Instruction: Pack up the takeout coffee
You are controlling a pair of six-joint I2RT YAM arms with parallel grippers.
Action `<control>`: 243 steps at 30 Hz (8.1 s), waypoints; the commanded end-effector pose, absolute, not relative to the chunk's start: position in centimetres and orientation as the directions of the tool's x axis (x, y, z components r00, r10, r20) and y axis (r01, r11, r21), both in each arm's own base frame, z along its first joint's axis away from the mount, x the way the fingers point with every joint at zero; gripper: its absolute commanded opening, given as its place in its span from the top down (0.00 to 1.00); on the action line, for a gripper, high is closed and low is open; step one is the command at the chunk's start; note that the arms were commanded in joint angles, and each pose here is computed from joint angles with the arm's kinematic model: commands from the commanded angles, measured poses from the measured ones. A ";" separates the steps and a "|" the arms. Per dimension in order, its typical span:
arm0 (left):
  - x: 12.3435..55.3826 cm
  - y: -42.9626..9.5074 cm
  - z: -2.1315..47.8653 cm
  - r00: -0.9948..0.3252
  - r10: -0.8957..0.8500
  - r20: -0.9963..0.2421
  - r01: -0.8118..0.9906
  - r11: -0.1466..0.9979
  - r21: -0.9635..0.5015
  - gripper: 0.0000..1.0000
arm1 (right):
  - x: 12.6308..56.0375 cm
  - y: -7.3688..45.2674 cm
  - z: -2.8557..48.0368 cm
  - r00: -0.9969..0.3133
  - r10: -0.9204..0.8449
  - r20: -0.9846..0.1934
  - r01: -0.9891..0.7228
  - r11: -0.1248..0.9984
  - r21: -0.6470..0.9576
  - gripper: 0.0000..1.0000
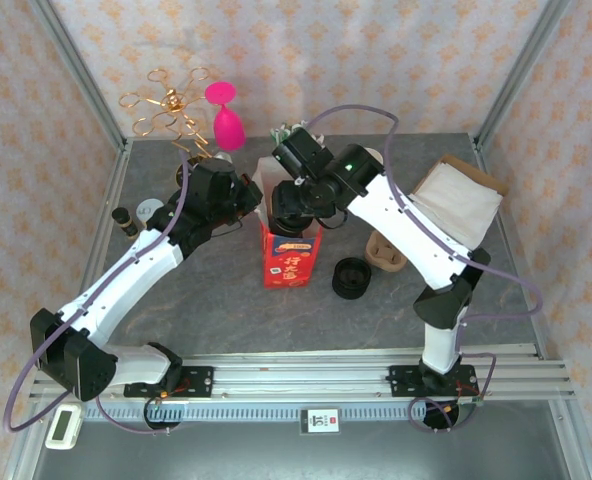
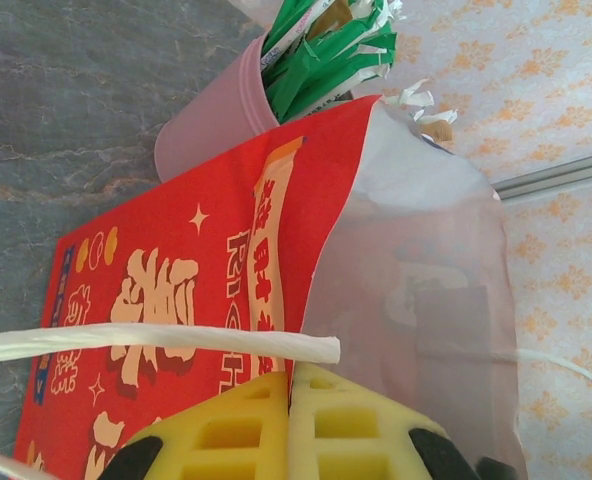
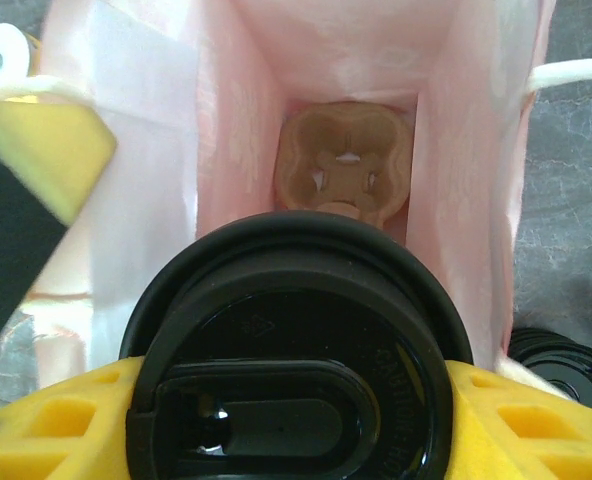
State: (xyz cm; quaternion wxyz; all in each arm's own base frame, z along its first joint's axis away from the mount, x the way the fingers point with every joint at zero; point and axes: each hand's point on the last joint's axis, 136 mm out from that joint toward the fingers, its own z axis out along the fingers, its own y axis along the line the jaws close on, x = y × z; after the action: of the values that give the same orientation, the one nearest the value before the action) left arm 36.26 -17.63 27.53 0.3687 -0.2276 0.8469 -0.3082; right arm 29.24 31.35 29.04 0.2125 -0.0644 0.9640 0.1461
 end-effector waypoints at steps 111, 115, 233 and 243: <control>34.6 -17.1 27.1 -0.635 -0.589 -0.500 -0.091 0.700 -0.709 1.00 | 30.1 32.6 21.8 -0.919 -0.183 -0.348 -0.220 0.973 0.068 0.48; 34.6 -17.2 27.1 -0.638 -0.586 -0.500 -0.087 0.700 -0.709 1.00 | 30.0 32.5 21.3 -0.921 -0.191 -0.340 -0.224 0.973 0.060 0.48; 35.2 -16.4 24.5 -0.670 -0.531 -0.519 -0.104 0.759 -0.643 1.00 | 31.0 32.0 23.9 -0.910 -0.146 -0.388 -0.202 0.973 0.109 0.52; 35.6 -17.0 24.8 -0.676 -0.527 -0.515 -0.083 0.749 -0.657 0.97 | 30.7 32.7 22.4 -0.918 -0.188 -0.349 -0.236 0.967 0.099 0.53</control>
State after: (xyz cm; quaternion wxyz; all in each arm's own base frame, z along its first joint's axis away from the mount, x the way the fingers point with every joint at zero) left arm 35.64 -16.84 25.83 0.3779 -0.1860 0.8495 -0.3176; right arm 30.88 32.46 23.86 0.1882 -0.0964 0.9738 0.0833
